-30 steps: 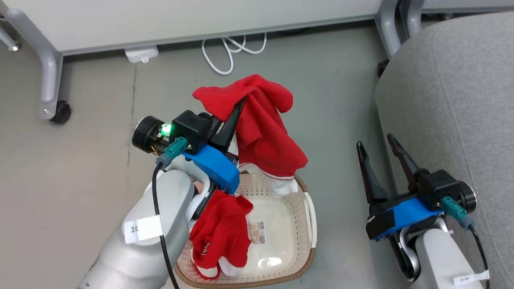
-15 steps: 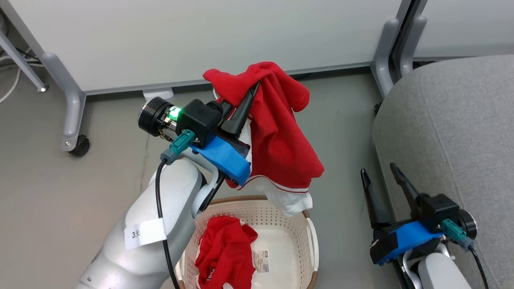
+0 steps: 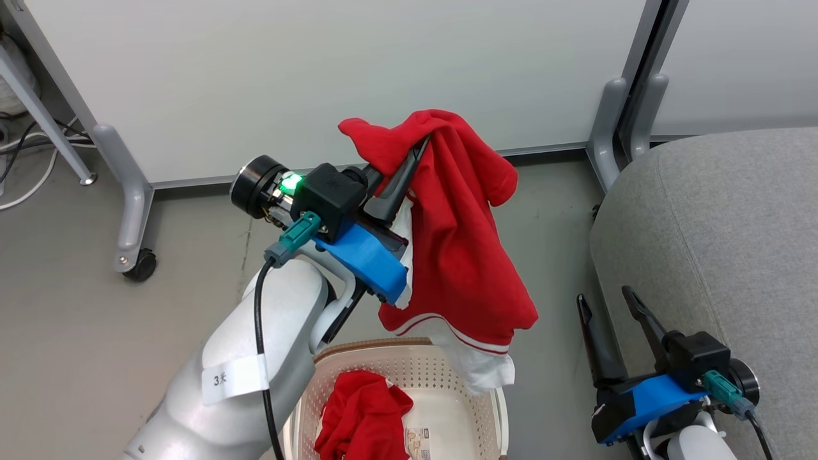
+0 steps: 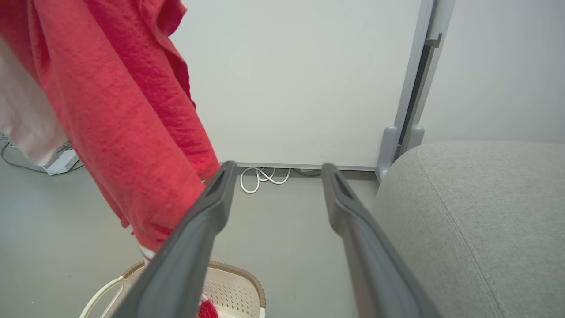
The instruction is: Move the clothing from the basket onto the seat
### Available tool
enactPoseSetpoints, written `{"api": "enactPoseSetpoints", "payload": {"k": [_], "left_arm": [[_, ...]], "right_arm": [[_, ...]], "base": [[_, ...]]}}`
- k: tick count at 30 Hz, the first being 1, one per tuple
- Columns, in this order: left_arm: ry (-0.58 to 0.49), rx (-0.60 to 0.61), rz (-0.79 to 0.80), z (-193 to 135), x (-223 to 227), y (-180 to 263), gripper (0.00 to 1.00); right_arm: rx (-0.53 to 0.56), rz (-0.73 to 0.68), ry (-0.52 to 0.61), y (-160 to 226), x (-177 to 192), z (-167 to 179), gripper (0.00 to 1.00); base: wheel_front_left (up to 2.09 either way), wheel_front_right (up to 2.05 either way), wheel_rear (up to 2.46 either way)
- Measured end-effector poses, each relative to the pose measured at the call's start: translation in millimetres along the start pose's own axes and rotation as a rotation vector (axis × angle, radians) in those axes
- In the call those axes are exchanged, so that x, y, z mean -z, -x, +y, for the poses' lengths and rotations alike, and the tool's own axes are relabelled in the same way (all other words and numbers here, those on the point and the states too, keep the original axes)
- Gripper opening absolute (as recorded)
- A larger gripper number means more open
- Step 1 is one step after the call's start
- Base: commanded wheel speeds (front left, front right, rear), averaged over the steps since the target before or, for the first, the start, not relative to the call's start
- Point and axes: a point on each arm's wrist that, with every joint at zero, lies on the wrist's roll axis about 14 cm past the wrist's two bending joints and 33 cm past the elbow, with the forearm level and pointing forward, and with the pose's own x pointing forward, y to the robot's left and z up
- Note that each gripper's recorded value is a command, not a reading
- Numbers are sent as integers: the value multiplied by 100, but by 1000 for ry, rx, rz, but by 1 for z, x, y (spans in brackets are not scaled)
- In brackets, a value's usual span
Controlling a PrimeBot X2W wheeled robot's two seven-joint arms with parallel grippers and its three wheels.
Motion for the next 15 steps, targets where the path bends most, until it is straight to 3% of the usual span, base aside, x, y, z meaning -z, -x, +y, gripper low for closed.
{"api": "enactPoseSetpoints", "payload": {"k": [15], "left_arm": [[2,3,10,-3,0,5,0]], "right_arm": [[-101,-87,58,-10,-30,31,100]], "base": [[0,0,0]]}}
